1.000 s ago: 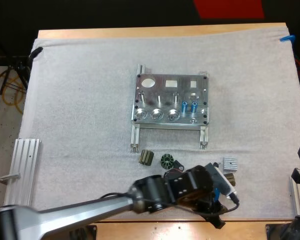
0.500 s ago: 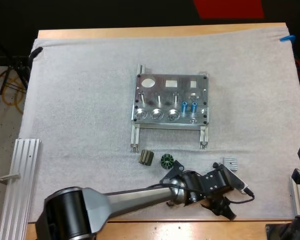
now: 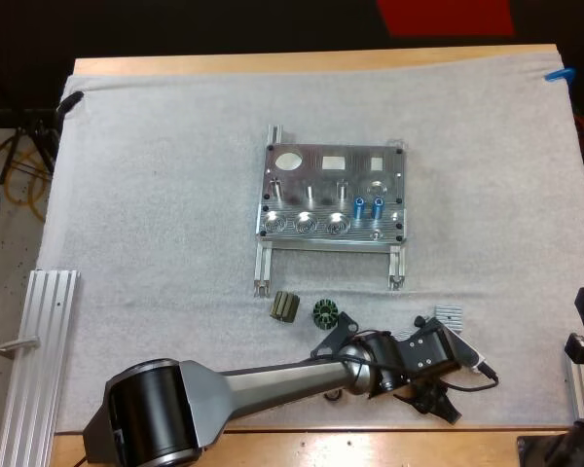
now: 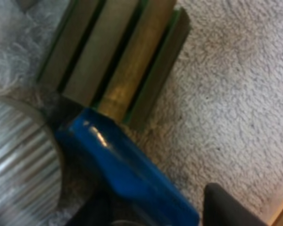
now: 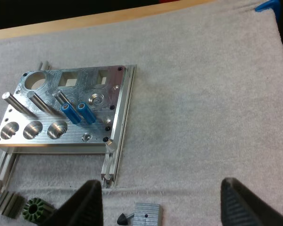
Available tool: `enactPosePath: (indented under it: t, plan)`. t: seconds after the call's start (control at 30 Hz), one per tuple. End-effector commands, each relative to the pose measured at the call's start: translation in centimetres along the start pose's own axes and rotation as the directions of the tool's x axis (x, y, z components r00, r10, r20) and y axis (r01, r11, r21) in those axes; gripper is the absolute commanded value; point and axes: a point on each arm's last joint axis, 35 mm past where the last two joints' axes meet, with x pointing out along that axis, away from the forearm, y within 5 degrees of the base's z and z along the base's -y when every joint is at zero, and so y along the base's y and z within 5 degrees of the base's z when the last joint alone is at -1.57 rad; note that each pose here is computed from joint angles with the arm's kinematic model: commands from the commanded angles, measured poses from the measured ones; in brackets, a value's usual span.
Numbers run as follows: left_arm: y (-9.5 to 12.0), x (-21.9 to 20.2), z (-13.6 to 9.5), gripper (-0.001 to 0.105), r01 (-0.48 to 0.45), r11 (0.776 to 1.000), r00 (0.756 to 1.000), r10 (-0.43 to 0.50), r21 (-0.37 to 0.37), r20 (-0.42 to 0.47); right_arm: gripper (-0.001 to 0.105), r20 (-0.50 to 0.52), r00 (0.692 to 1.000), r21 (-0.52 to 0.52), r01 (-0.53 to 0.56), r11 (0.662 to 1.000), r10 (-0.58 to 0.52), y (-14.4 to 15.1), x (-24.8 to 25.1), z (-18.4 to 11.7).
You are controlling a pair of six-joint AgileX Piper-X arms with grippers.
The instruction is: Load cells from left to right
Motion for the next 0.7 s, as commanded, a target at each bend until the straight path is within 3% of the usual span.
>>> enactPosePath:
  t: [0.0, 0.3, 0.47, 0.57, 0.63, 0.67]
  plan:
    - [0.2, 0.7, 0.0, 0.036, -0.022, 1.000, 1.000, 0.022, -0.012, -0.011, 0.054, -0.023, 1.000, -0.023, 0.011, 1.000, -0.011, -0.2, -0.2, -0.3]
    - [0.5, 0.2, 0.0, 0.000, -0.086, 0.996, 0.996, 0.087, 0.028, -0.035, 0.054, -0.023, 1.000, -0.040, 0.010, 0.999, -0.011, -0.3, -0.2, -0.3]
    - [0.1, -0.6, 0.6, 0.000, -0.115, 0.988, 0.993, 0.115, 0.101, -0.001, 0.054, -0.023, 1.000, -0.044, 0.010, 0.999, -0.011, -0.3, -0.2, -0.3]
    - [-0.1, -2.5, 0.9, 0.000, -0.168, 0.968, 0.985, 0.160, 0.185, 0.058, 0.054, -0.023, 1.000, -0.046, 0.010, 0.999, -0.011, -0.3, -0.2, -0.3]
    - [-0.2, -4.3, 1.0, 0.000, -0.212, 0.945, 0.975, 0.188, 0.249, 0.116, 0.054, -0.023, 1.000, -0.055, 0.010, 0.998, -0.011, -0.3, -0.2, -0.3]
    - [-0.3, -5.7, 1.0, 0.000, -0.253, 0.921, 0.964, 0.214, 0.296, 0.159, 0.054, -0.033, 0.999, -0.095, -0.020, 0.995, 0.017, -0.2, -0.2, -0.3]
